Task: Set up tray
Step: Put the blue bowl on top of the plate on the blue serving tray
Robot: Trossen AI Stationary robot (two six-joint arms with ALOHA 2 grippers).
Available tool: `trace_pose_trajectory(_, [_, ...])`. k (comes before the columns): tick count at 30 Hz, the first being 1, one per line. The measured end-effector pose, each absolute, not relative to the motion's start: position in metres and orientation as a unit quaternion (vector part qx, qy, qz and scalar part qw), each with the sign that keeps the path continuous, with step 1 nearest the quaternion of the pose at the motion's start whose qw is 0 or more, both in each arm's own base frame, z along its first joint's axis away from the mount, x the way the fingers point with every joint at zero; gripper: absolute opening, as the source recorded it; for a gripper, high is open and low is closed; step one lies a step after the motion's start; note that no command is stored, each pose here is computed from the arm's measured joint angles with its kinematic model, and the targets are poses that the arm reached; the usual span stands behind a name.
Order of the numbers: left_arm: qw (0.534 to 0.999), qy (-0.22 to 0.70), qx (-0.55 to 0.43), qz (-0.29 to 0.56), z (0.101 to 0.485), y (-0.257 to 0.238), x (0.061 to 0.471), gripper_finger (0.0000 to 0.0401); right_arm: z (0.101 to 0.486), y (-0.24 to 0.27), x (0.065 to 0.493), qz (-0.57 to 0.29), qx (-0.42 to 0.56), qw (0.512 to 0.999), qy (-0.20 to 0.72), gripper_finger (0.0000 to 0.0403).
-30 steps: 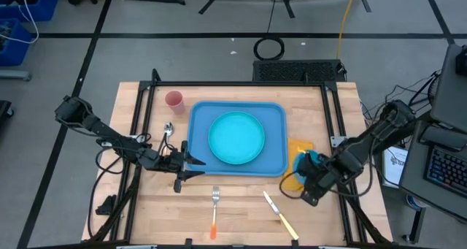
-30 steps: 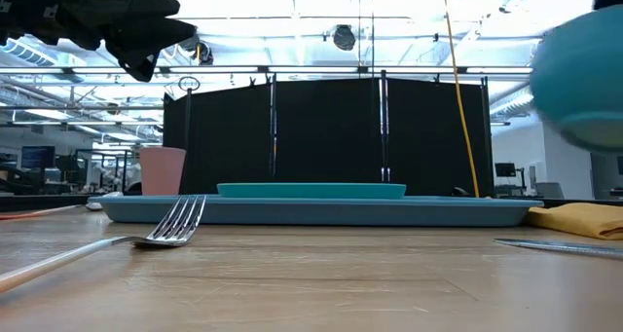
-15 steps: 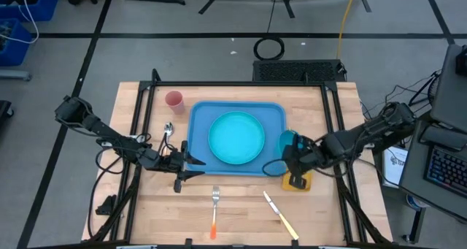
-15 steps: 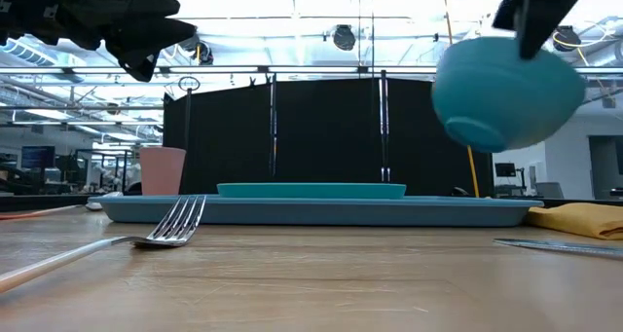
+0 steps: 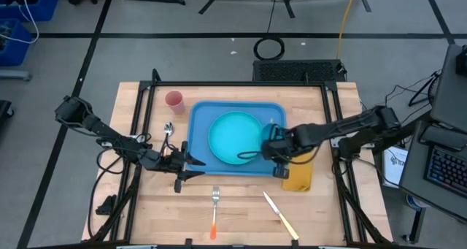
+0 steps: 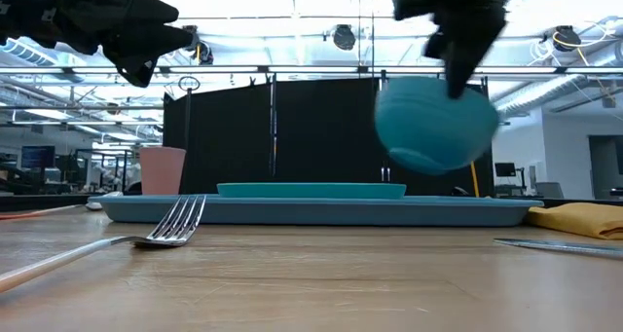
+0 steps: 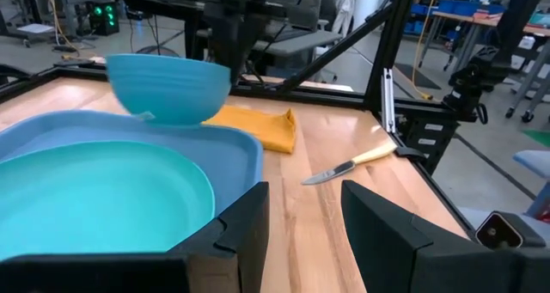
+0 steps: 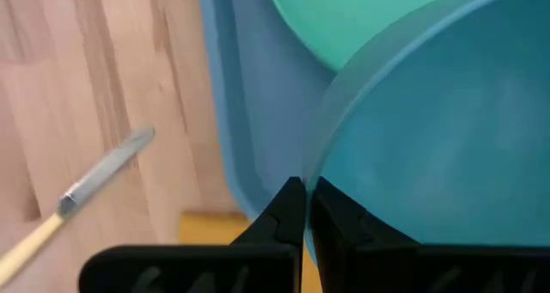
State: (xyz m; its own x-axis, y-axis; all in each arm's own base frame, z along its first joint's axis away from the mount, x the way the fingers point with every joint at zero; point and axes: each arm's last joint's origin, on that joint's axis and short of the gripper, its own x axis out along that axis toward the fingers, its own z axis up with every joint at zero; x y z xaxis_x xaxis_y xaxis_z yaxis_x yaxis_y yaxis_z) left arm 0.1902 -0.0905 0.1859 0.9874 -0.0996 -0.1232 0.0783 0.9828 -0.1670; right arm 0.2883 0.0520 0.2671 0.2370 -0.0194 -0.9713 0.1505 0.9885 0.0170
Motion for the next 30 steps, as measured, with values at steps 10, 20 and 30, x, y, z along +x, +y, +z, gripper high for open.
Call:
trace_pose_trajectory(10, [0.992,0.067,-0.094,-0.055,0.186,-0.095,0.188,0.0150,0.275,0.031,0.341,-0.028,0.009,0.763,0.646,0.0000])
trace_pose_trajectory(20, [0.991,0.061,-0.097,-0.063,0.188,-0.097,0.187,0.0150,0.272,0.017,0.374,0.037,-0.029,0.759,0.650,0.0000])
trace_pose_trajectory(30, [0.991,0.064,-0.097,-0.063,0.187,-0.097,0.187,0.0150,0.259,0.007,0.398,0.072,-0.076,0.725,0.680,0.0000])
